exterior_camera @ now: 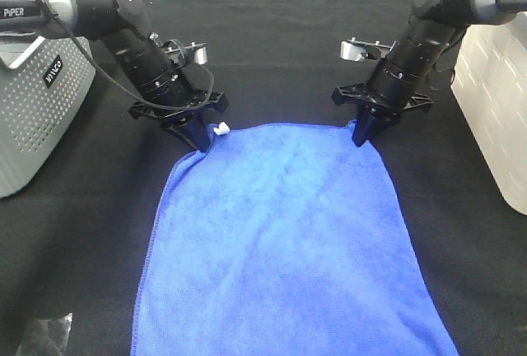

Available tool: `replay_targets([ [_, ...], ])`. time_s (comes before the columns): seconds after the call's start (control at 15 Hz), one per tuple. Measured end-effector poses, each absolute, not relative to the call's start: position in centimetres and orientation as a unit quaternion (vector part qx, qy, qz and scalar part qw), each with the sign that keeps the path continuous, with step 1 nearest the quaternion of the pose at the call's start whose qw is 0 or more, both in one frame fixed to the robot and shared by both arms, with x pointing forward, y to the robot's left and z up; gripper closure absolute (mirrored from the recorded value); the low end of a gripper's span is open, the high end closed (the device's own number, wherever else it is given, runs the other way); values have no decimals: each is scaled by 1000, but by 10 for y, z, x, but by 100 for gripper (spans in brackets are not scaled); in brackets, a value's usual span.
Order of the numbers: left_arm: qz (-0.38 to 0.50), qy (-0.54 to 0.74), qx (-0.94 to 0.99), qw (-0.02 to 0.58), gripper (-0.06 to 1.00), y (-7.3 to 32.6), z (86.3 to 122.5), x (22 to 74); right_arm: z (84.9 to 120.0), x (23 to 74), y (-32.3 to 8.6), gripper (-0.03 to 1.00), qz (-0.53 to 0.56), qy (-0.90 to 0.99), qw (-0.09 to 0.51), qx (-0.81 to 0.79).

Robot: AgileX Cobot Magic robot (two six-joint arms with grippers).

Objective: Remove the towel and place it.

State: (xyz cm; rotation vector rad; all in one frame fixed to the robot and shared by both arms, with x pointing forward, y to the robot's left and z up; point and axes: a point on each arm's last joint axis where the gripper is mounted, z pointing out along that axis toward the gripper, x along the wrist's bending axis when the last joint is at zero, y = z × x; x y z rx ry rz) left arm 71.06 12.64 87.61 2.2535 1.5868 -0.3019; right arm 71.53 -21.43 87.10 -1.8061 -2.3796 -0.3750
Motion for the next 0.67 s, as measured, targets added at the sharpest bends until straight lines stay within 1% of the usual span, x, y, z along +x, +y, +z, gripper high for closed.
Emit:
replay_targets([
  [0.07,-94,558,804,181,94,128,879,713,874,717,-215,97,-124,-792,56,-596],
  [0.2,-71,548,811,190,94,128,891,720,891,722,-216,97,-143,-792,28,-592],
  [0.4,-41,534,815,220,94,125,920,732,924,725,-217,97,-172,-791,-9,-587],
  [0.53,-10,522,818,240,94,124,943,740,934,728,-218,97,-181,-792,-33,-583],
  [0.67,23,511,823,248,94,125,959,746,947,734,-219,97,-197,-790,-61,-577],
])
